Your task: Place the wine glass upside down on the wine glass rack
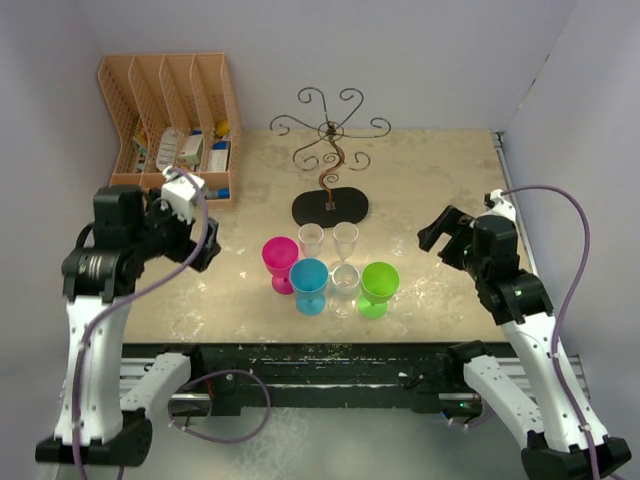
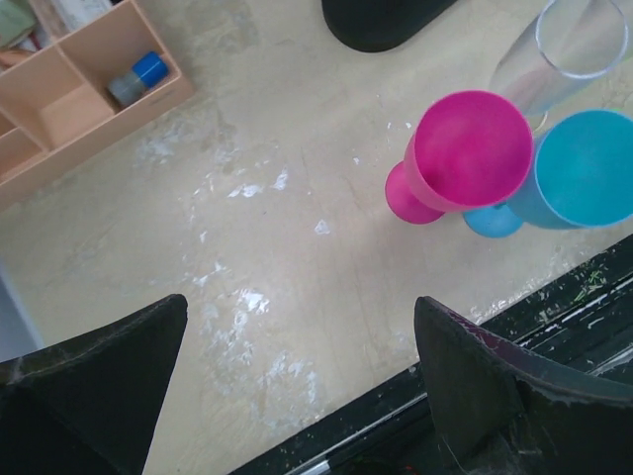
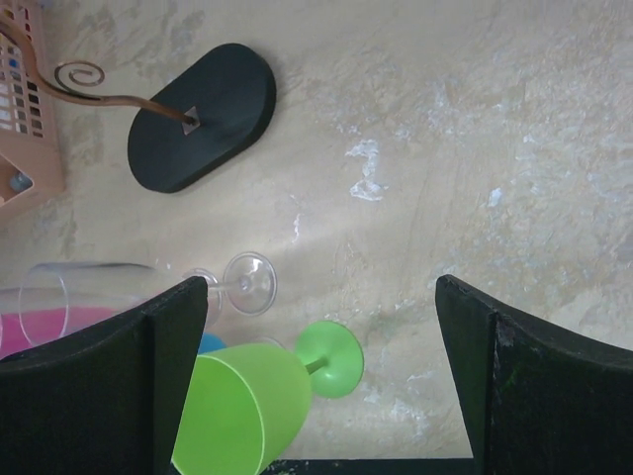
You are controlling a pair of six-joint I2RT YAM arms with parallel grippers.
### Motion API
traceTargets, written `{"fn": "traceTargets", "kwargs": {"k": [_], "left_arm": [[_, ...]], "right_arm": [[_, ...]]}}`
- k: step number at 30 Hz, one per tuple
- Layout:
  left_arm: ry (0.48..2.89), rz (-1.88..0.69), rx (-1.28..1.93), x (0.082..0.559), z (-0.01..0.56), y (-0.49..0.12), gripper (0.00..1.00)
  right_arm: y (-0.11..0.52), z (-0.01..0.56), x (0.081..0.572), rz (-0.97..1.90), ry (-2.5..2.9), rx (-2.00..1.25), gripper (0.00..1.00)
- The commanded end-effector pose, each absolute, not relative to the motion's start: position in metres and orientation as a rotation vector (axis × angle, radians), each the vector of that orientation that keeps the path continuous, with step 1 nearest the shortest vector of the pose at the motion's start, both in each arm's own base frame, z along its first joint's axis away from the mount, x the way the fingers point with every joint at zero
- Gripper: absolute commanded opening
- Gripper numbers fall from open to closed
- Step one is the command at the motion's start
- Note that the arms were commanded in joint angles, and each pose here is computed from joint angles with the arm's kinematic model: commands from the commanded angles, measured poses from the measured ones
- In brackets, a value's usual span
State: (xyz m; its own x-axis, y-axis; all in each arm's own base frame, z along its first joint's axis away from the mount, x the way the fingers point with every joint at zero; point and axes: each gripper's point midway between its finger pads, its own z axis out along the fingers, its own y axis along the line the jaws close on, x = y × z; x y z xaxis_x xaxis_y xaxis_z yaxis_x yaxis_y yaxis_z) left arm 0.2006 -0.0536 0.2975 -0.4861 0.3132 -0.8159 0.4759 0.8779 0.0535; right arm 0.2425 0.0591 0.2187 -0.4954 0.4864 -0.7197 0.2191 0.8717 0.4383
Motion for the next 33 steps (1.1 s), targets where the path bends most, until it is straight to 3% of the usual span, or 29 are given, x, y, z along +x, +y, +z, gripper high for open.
{"fn": "traceTargets", "kwargs": {"k": [1,8,13,20,28,33], "left_arm": [[2.01,-0.307,0.626,0.256,0.322,-0.071,1.0],[1.917,-0.398,0.664,0.27,0.359,-0.089,1.0],[1.984,-0.535,0.732,0.265,0.339,-0.108,1.0],[2.113,-0.335,0.621,0.271,0.312,-0.102,1.0],[2.172,-0.335,0.676,0.284,0.297,-0.127,1.0],[2.164,-0.417,0.678,0.285,0.294,-0.15,0.87]], "right_arm": [[0.052,0.269,0.259,0.348,1.915,0.444,1.0],[0.059,0.299,0.279,0.405,1.807,0.448,1.0],[0.061,0.296,0.285,0.394,1.791,0.384,1.0],[0.074,0.305,0.288,0.429,1.802,0.287,1.0],[0.099,0.322,0.277,0.564,1.718,0.11,1.0],[0.096,0.323,0.276,0.54,1.702,0.096,1.0]]}}
